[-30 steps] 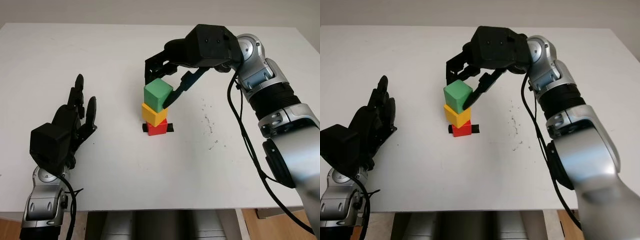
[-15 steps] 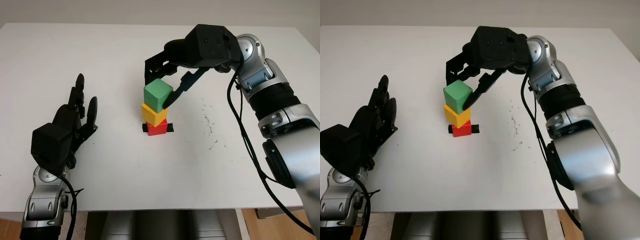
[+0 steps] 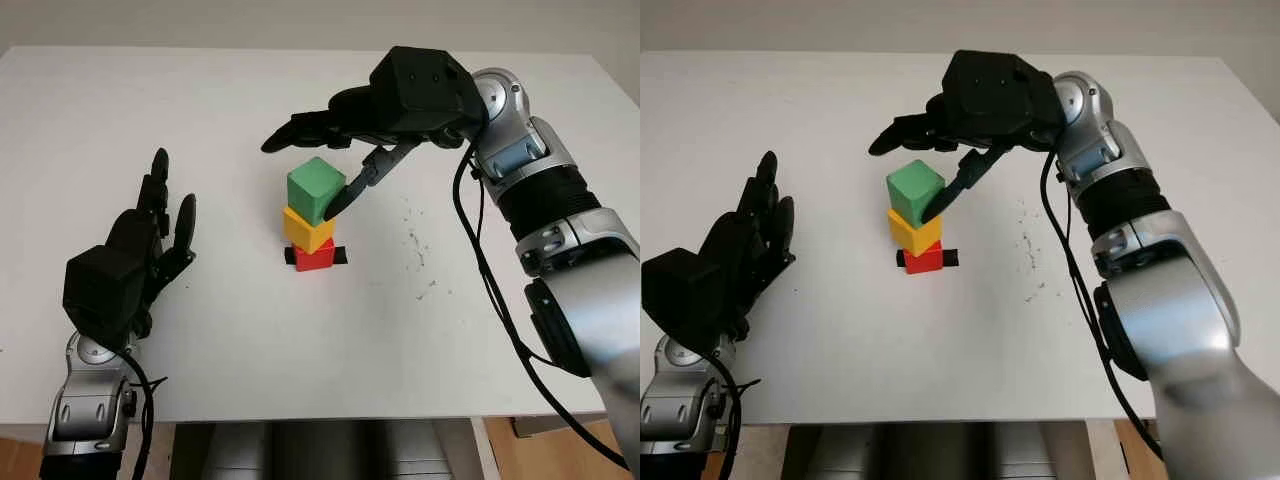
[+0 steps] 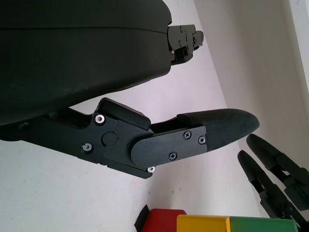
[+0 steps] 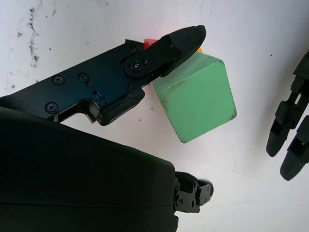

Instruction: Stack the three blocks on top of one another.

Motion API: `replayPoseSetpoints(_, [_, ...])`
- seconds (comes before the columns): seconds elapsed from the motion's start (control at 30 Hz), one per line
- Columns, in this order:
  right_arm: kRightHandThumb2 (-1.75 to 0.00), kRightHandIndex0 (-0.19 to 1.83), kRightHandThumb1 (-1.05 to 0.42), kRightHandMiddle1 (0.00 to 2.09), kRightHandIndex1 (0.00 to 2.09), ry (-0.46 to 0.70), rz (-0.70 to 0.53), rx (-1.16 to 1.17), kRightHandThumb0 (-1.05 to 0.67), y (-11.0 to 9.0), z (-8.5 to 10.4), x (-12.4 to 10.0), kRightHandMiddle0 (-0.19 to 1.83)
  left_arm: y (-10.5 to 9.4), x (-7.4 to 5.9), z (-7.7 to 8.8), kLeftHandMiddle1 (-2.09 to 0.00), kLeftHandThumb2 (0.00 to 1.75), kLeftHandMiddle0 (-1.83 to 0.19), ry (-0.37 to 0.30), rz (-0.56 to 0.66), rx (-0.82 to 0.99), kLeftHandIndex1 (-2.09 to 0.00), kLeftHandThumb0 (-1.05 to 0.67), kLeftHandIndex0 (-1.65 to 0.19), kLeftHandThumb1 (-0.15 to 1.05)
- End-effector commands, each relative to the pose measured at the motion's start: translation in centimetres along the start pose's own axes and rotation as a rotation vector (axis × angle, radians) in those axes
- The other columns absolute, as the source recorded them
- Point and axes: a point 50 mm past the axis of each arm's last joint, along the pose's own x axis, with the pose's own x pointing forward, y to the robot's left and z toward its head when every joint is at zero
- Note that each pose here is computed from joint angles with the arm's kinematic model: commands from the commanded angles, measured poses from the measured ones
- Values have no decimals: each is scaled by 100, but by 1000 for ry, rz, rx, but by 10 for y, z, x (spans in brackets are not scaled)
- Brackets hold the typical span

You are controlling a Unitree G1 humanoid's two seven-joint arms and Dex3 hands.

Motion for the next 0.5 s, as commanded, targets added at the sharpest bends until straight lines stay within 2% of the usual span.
replayPoseSetpoints(0.0, [-6,-19,-85,0,0,-6,-9,-10,-76,-5,2,-6,-19,1,0,2,-2,65,19,-10,-2,14,-6,-87,14,105])
replayPoseSetpoints(0.17, [-6,-19,-86,0,0,9,-7,-8,-78,-9,2,-12,-19,1,1,2,-3,64,19,-7,-3,19,-6,-87,14,105])
replayPoseSetpoints(0.33, [-6,-19,-88,0,0,-19,-18,1,-90,-16,3,-26,-19,1,1,2,-2,64,19,-9,-8,19,-5,-87,14,105])
replayPoseSetpoints(0.4, [-7,-19,-89,0,0,-82,-75,67,-96,-20,1,-35,-19,2,1,2,-2,64,19,-7,-5,15,-5,-87,14,105])
replayPoseSetpoints(0.47, [-9,-19,-98,0,0,-155,-202,136,-100,-22,-4,-47,-19,3,1,2,-1,63,19,-7,-4,9,-5,-86,14,105])
